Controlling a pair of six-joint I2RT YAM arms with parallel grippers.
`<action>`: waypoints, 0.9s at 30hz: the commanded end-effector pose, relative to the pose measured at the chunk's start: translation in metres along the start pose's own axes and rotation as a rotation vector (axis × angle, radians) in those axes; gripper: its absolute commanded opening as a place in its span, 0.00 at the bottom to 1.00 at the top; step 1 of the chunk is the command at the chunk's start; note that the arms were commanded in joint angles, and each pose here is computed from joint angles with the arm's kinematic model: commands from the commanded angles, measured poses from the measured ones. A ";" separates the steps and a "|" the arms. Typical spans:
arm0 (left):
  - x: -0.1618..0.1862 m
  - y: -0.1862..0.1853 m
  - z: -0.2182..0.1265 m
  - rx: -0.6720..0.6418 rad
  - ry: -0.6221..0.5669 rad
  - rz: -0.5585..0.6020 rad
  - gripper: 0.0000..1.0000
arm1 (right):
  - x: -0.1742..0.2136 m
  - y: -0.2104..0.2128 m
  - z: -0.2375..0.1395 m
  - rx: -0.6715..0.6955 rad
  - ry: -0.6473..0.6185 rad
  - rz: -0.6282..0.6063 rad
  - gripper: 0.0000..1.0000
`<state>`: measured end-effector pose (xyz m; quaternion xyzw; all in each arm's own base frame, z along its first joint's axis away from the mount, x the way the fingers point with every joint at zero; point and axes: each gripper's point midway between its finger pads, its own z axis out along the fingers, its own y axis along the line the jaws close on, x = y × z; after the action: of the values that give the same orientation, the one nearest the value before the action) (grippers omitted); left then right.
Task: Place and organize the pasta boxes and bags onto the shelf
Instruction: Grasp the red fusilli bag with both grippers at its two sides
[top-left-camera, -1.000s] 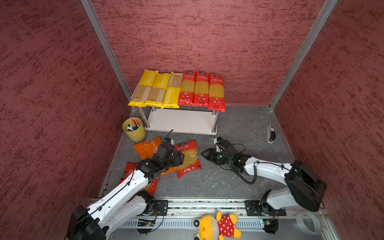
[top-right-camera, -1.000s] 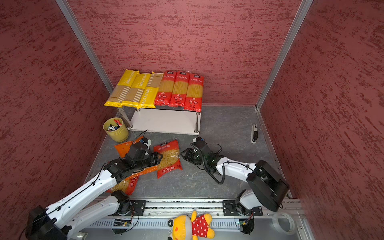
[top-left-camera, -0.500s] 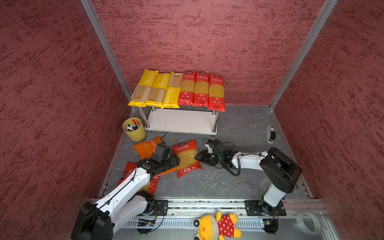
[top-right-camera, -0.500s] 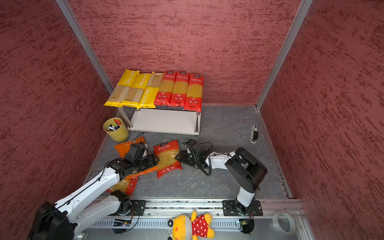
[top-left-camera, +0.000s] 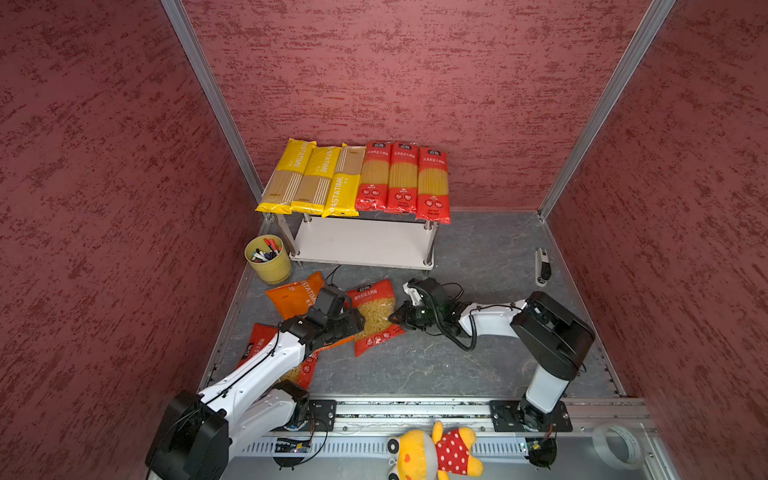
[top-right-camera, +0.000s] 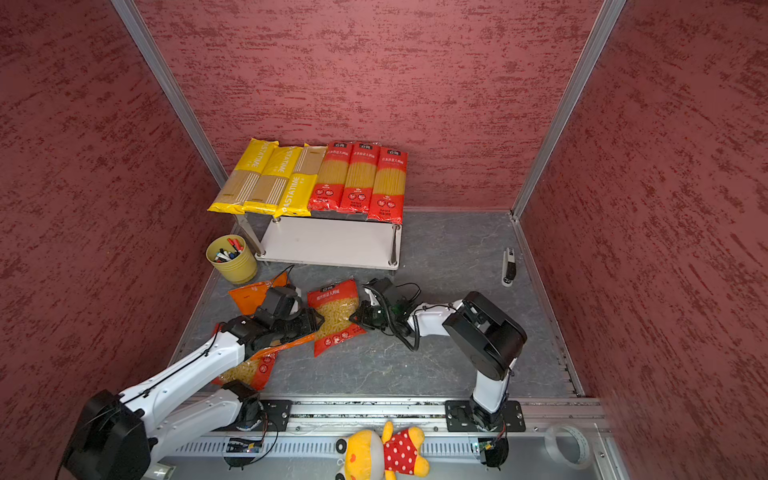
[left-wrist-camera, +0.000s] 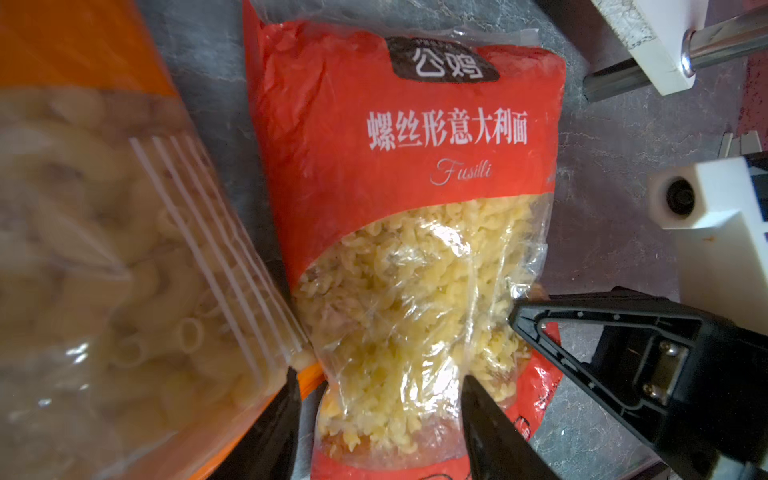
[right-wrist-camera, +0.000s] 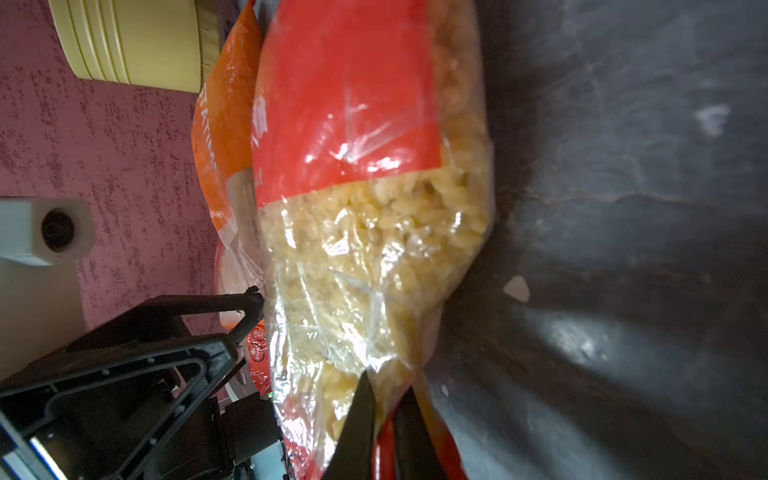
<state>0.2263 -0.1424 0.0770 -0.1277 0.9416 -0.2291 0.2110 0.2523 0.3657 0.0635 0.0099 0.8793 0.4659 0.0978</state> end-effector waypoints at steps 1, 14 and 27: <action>-0.005 -0.010 -0.002 0.028 -0.020 0.014 0.62 | -0.006 0.023 -0.015 -0.076 -0.042 -0.020 0.03; -0.032 -0.006 -0.011 -0.063 -0.048 0.096 0.63 | 0.003 -0.062 -0.093 0.226 -0.205 0.072 0.01; -0.021 -0.039 -0.004 0.100 -0.008 0.072 0.69 | -0.025 -0.062 -0.125 0.193 -0.253 -0.031 0.50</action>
<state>0.2492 -0.1413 0.1007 -0.0959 0.9449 -0.2105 0.2314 0.2479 0.2295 0.0741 0.0860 0.9063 0.3649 0.1951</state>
